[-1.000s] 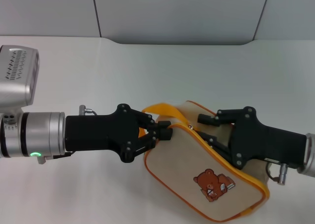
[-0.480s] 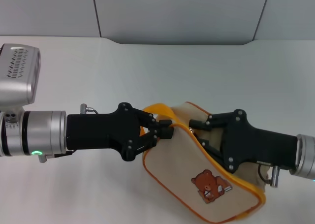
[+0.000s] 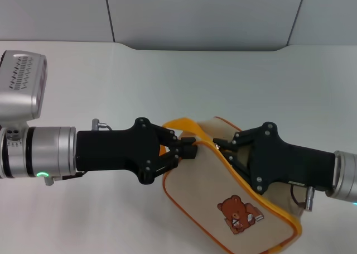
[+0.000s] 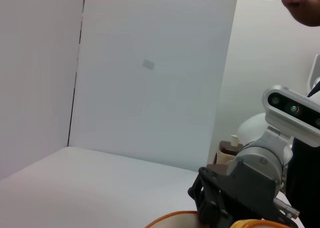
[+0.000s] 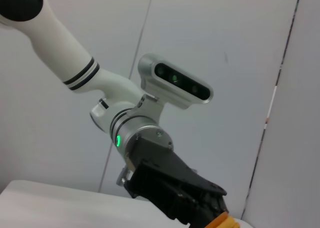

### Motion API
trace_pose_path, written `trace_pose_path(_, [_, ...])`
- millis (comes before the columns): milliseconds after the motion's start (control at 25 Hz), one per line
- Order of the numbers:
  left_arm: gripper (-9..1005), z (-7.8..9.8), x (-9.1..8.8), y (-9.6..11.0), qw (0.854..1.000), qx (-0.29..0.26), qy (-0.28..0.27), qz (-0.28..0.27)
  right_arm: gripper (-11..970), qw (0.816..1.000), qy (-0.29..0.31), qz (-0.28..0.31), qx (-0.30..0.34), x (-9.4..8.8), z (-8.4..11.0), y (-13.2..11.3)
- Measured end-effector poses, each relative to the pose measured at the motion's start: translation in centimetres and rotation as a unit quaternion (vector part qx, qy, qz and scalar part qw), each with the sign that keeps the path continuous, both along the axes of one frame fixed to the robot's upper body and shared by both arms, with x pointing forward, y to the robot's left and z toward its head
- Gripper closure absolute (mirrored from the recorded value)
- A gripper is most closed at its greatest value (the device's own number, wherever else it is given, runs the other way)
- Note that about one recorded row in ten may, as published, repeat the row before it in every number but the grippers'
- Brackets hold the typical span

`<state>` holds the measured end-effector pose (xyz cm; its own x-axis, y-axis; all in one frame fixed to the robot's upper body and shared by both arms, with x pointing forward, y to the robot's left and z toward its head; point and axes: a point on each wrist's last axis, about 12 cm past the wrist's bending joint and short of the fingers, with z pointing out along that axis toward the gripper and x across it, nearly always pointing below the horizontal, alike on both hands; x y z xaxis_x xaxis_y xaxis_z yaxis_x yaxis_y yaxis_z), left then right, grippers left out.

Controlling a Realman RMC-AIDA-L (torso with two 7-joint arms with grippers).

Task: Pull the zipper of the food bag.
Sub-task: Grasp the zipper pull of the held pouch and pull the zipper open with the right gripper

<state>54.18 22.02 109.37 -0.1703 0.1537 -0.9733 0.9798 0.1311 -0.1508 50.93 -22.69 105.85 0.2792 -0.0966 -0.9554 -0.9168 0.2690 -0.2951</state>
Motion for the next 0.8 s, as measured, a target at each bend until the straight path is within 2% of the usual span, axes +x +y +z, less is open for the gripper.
trace_pose_path(120, [918, -0.1, -0.1, 0.1, 1.0, 0.0, 0.001, 0.001, 721, 1.0, 0.0, 0.004, -0.002, 0.0, 0.0, 0.1])
trace_pose_path(360, [925, -0.2, -0.1, 0.2, 1.0, 0.0, 0.001, 0.007, 942, 1.0, 0.0, 0.008, 0.005, -0.5, 0.1, -0.6])
trace_pose_path(520, [925, -0.5, 0.0, 0.7, 1.0, 0.004, 0.001, 0.028, 961, 1.0, 0.015, 0.015, 0.006, -1.3, 0.2, -1.8])
trace_pose_path(800, [925, -0.9, 0.4, 2.1, 0.997, 0.004, 0.002, 0.082, 960, 0.99, 0.119, 0.056, -0.042, -4.0, 0.5, -5.7])
